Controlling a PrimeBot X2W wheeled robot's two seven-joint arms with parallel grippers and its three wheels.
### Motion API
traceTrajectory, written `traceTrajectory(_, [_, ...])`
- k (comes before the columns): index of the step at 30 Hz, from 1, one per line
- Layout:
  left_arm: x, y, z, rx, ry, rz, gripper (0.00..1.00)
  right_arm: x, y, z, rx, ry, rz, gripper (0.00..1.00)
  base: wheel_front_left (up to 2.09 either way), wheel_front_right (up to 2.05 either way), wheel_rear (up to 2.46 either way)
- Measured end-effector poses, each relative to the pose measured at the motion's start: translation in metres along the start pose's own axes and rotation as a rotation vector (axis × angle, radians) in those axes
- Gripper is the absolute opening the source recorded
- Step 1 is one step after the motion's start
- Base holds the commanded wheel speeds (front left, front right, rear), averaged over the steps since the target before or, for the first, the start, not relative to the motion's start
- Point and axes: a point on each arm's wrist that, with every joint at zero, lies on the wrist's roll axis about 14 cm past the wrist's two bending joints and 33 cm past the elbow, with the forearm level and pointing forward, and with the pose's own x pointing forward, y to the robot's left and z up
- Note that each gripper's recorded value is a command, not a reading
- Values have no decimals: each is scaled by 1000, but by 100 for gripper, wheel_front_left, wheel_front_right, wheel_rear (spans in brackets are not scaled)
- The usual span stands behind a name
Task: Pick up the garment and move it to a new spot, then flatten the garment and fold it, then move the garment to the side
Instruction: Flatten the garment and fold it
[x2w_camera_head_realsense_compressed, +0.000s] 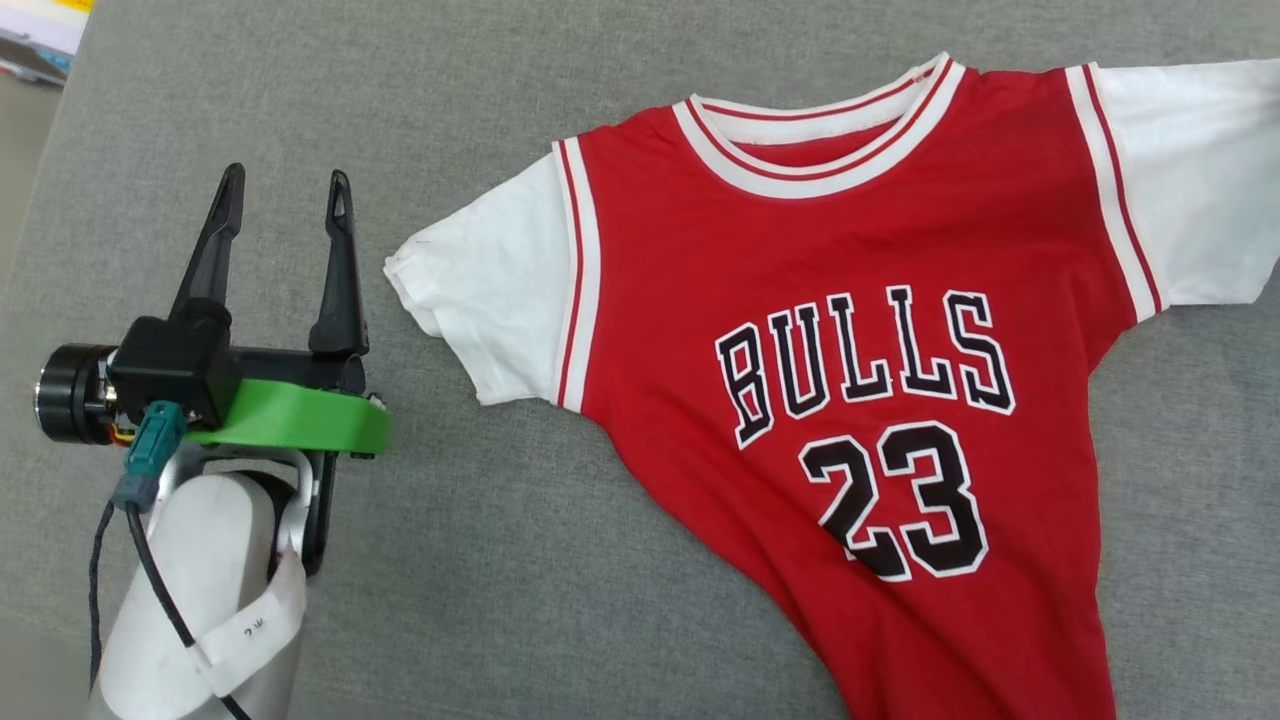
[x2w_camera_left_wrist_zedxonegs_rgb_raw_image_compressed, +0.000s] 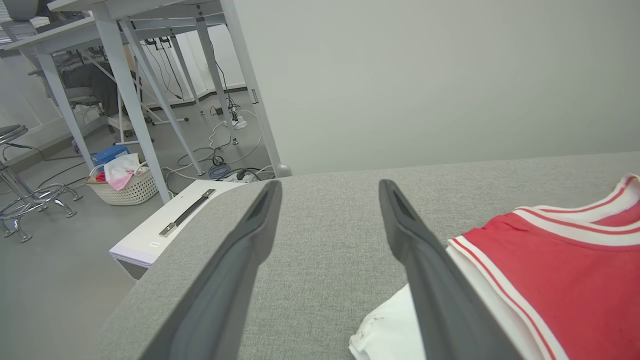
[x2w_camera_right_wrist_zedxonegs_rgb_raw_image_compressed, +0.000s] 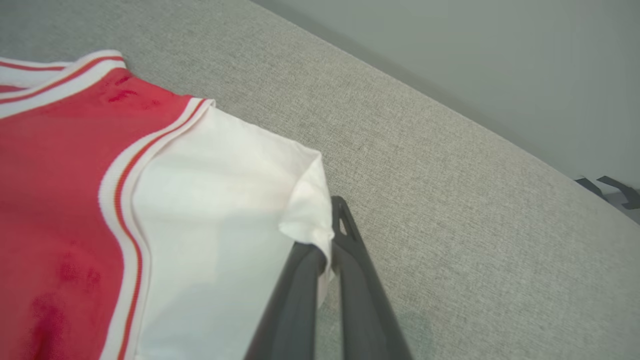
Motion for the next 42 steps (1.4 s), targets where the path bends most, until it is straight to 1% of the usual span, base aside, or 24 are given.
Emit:
traceTrajectory(4, [10,0,15,12,-33,-63,100,-27,-14,14,6,-81,-40,0,0,0,0])
traceTrajectory(8, [32,-7,38,3,-50,-136,100,-50,-23,6,8,-93,-67,0,0,0,0])
traceTrajectory(11, [52,-19,48,-10,-3,-212,100,-66,-28,-3,17,-95,-82,0,0,0,0])
traceTrajectory(15, [69,-36,40,-31,163,-300,100,-79,-31,-12,34,-100,-96,0,0,0,0])
traceTrajectory(19, [71,-62,14,-35,427,-414,100,-86,-32,-21,51,-98,-104,0,0,0,0])
traceTrajectory(21, [67,-72,-1,-21,554,-468,100,-86,-32,-22,54,-100,-104,0,0,0,0])
traceTrajectory(26, [62,-80,-36,34,779,-526,100,-81,-30,-28,65,-95,-97,0,0,0,0])
traceTrajectory(30, [51,-94,-69,48,942,-578,100,-77,-30,-36,70,-79,-98,0,0,0,0])
traceTrajectory(34, [42,-96,-99,78,1065,-594,100,-71,-28,-46,80,-55,-91,0,0,0,0])
traceTrajectory(37, [33,-95,-121,124,1151,-602,100,-68,-26,-54,86,-36,-87,0,0,0,0])
traceTrajectory(42, [33,-94,-133,184,1203,-624,100,-64,-28,-63,91,-14,-88,0,0,0,0])
